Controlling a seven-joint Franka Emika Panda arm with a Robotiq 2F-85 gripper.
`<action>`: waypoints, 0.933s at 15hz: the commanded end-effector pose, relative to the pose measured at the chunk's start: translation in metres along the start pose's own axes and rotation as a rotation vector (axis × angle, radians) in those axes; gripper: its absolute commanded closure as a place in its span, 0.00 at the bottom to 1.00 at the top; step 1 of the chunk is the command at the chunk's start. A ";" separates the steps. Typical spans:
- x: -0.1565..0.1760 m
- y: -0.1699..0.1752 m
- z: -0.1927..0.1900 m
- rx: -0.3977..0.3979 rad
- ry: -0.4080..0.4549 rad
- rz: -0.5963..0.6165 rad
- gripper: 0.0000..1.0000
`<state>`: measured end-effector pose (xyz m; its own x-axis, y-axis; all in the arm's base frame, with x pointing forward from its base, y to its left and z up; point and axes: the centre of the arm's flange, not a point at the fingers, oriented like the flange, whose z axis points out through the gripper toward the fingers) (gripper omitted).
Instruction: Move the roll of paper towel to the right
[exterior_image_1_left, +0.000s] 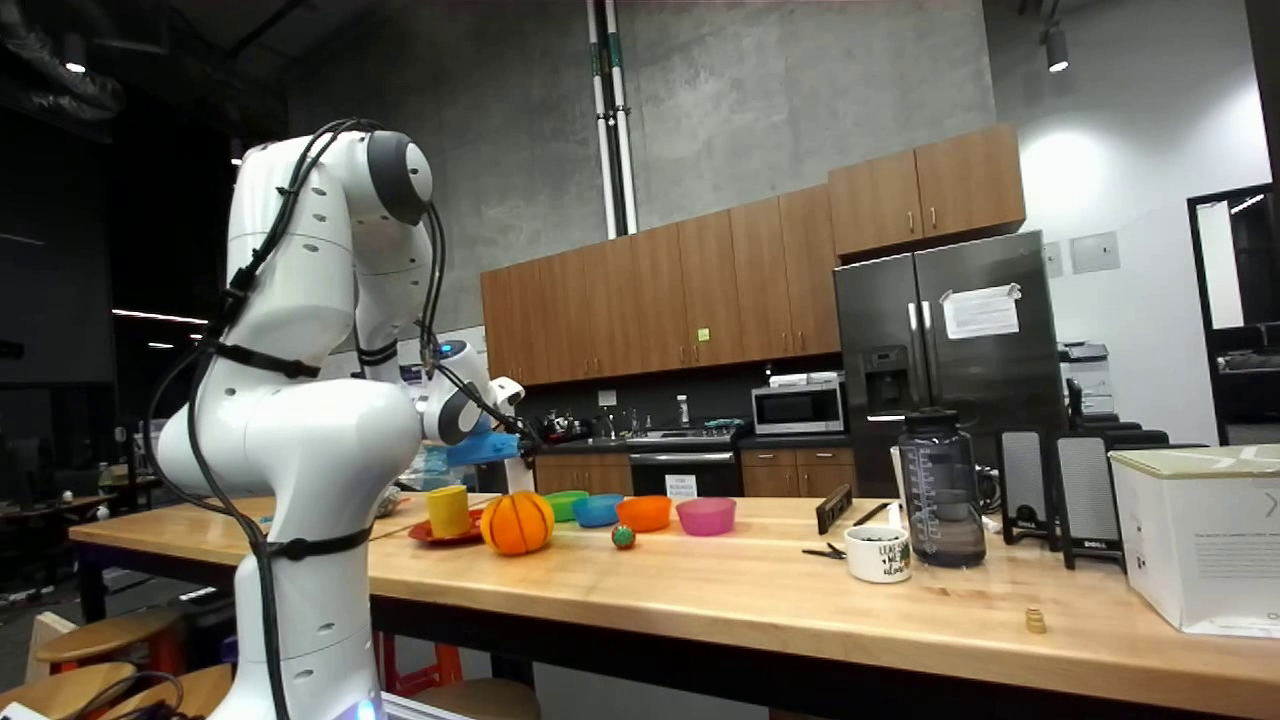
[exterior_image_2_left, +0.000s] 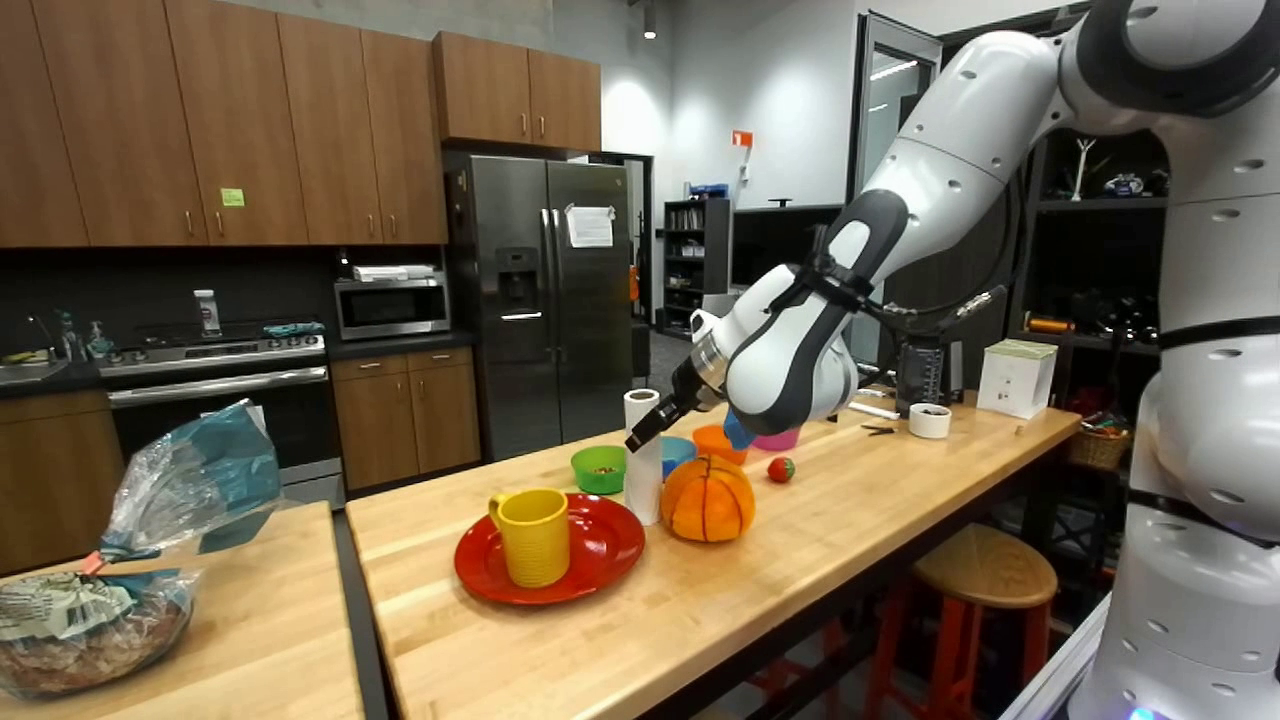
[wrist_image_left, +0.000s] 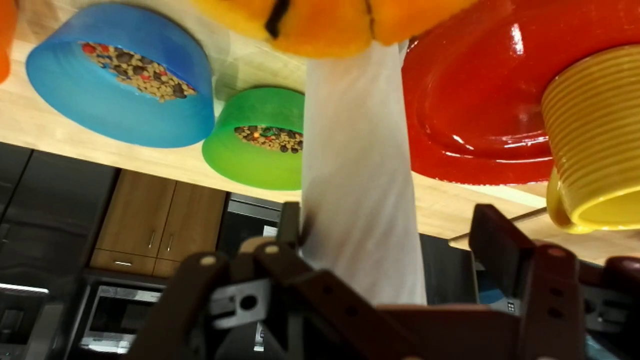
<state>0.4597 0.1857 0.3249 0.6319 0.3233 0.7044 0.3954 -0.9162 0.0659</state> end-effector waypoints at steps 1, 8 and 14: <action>-0.012 -0.010 0.018 -0.018 0.003 -0.009 0.46; -0.012 -0.004 0.016 -0.039 0.000 0.025 0.70; 0.004 0.010 -0.009 -0.048 0.028 0.064 0.70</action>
<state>0.4678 0.1793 0.3222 0.6532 0.2780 0.7043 0.3433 -0.9378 0.0519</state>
